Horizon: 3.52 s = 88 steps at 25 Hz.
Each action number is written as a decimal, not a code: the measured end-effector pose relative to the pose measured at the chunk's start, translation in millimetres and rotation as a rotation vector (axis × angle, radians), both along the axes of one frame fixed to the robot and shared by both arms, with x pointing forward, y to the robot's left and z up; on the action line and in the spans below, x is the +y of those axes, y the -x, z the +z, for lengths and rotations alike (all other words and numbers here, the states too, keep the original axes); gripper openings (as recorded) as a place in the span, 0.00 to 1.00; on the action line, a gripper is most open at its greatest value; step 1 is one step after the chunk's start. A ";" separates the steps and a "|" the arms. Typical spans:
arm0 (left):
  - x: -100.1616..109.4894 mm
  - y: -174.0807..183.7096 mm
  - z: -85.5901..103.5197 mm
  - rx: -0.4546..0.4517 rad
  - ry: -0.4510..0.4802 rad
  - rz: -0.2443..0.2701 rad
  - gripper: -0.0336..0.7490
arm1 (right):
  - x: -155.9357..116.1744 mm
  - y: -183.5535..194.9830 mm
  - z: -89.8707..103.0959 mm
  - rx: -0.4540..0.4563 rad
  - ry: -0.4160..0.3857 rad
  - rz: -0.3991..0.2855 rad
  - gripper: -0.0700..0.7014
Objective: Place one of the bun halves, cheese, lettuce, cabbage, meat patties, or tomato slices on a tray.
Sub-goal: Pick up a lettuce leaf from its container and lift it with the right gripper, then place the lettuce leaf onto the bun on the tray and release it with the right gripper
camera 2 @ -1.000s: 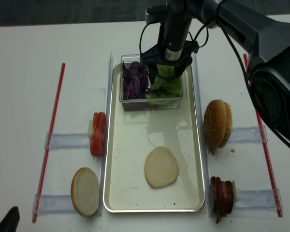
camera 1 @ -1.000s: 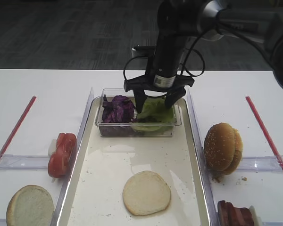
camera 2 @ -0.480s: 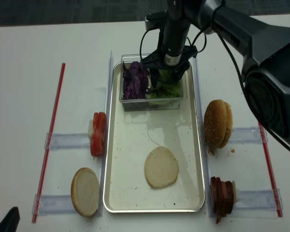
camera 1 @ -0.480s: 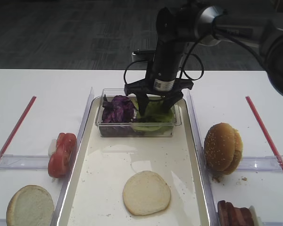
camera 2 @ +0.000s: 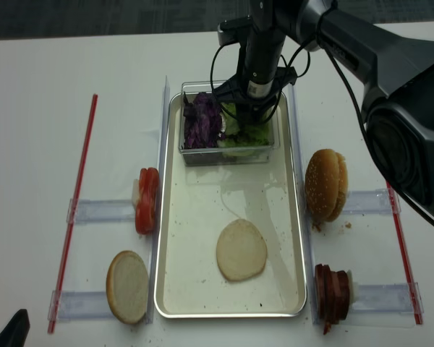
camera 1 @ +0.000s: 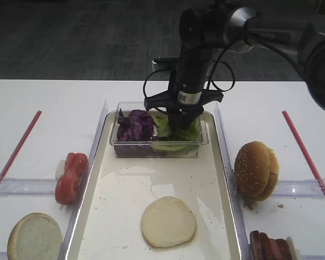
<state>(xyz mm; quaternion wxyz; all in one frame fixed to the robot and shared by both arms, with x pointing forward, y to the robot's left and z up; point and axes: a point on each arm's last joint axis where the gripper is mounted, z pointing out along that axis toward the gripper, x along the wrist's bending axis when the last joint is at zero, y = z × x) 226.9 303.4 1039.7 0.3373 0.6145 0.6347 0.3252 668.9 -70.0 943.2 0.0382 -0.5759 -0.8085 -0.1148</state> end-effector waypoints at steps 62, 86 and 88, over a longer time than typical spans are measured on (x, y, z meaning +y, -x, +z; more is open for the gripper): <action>0.0 0.0 0.0 0.000 0.000 0.000 0.81 | -11.7 35.4 81.1 -0.071 0.007 0.045 0.16; 0.0 0.0 0.0 0.000 0.000 0.000 0.81 | -52.7 118.8 78.3 0.064 0.058 0.071 0.16; 0.0 0.0 0.0 0.000 0.000 0.000 0.81 | -50.9 119.9 78.9 0.063 0.051 0.078 0.16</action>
